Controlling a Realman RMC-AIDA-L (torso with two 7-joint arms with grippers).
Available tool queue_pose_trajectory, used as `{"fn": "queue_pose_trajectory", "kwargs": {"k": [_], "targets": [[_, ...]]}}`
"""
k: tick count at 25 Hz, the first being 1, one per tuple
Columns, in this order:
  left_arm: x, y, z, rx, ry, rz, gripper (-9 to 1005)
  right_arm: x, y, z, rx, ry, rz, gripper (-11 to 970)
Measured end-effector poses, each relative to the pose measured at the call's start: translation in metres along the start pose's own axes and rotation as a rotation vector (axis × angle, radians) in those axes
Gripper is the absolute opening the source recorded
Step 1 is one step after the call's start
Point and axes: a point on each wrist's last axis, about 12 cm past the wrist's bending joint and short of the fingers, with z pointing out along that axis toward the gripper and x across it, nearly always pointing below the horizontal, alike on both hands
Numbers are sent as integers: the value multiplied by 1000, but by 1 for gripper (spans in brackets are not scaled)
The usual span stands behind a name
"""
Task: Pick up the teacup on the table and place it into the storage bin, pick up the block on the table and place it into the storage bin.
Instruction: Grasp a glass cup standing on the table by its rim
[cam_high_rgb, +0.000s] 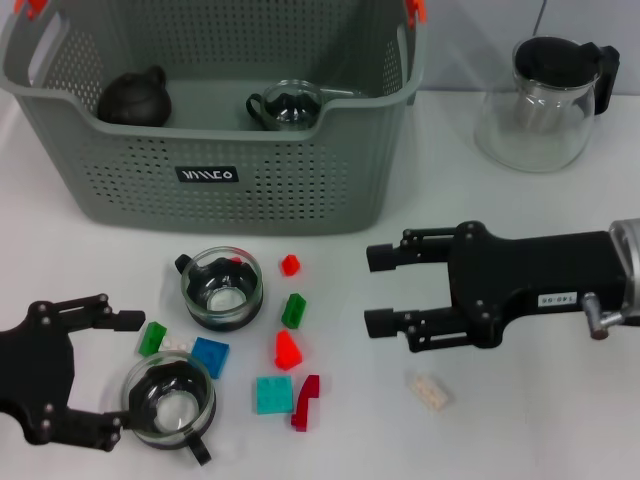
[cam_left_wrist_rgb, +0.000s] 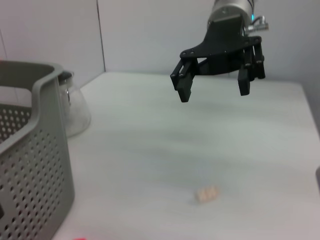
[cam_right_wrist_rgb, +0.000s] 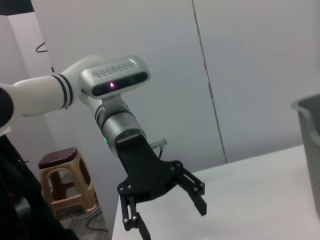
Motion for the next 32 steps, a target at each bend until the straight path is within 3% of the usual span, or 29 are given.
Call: {"fn": "queue_pose_trajectory", "kwargs": {"k": [4,11,19,32], "targets": [[-5,-6,-2,-8,76,36,933,2,-3,6,-4,16,33,761],[-5,-6,13,93,198,19,932,0,-11,11,26,18,57,760],[-6,8,37,132,334,82,932,-1,-14,15,26,20,68,760],[-10,14,60,175,427,93,927,2,-16,13,52,14,79,760]]}}
